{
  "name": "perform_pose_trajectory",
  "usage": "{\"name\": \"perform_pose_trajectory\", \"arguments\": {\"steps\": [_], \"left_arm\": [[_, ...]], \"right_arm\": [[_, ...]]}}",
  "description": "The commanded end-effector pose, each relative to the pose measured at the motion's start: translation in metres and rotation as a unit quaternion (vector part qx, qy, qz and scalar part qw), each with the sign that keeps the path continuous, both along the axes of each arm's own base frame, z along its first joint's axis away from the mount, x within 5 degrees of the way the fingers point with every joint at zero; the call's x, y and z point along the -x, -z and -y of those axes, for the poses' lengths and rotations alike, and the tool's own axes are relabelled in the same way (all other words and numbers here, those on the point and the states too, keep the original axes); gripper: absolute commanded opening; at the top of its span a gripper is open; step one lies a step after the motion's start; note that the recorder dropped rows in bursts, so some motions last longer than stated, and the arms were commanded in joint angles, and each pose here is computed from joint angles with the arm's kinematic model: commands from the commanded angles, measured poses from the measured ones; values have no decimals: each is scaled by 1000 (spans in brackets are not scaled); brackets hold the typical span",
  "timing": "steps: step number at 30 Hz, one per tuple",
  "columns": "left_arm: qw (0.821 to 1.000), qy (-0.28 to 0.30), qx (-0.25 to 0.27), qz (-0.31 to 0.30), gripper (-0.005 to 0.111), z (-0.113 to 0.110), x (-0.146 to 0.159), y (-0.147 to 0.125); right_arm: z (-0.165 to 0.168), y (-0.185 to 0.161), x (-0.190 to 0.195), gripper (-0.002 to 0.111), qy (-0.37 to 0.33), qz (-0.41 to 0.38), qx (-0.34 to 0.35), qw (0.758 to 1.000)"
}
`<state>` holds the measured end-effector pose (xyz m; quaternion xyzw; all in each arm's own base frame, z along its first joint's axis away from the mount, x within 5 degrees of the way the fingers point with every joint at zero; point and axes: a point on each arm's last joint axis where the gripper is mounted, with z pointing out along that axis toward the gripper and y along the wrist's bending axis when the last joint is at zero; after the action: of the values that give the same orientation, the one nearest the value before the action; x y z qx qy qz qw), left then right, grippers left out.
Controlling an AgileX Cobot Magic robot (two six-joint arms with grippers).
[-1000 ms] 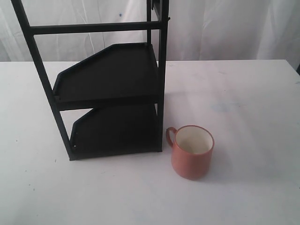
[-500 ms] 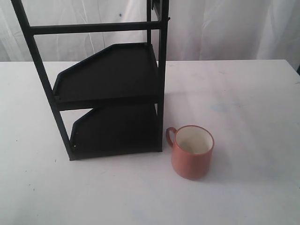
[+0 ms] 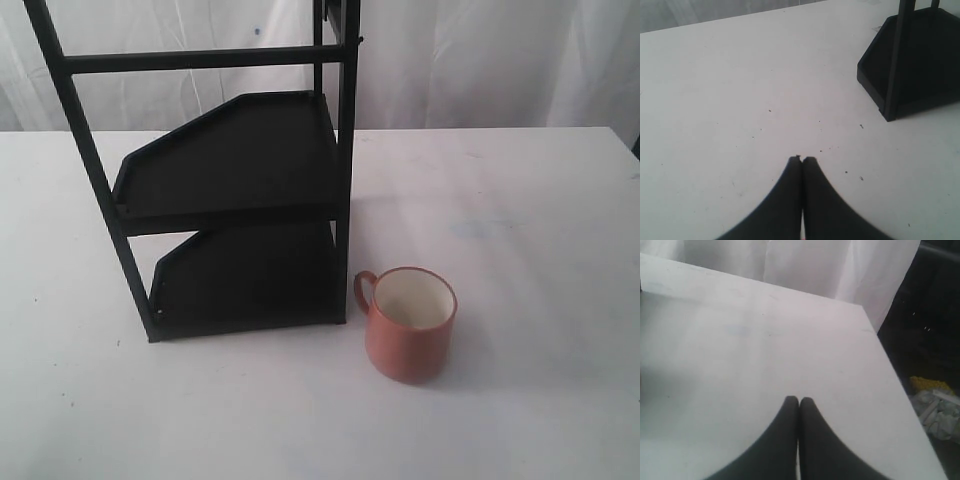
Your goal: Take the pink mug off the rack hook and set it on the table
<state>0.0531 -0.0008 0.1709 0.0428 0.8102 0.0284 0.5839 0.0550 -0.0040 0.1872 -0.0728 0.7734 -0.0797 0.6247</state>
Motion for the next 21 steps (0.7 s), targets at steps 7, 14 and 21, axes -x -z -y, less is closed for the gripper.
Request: {"name": "perform_pose_trajectory", "arguments": {"steps": [7, 14, 21], "left_arm": [[1000, -1, 3, 3, 0, 0, 0, 1], [1000, -1, 3, 3, 0, 0, 0, 1], [1000, -1, 3, 3, 0, 0, 0, 1]], "right_arm": [[2, 5, 2, 0, 6, -23, 32, 999], [-3, 4, 1, 0, -4, -19, -60, 998], [-3, 4, 1, 0, -4, -19, -60, 998]]}}
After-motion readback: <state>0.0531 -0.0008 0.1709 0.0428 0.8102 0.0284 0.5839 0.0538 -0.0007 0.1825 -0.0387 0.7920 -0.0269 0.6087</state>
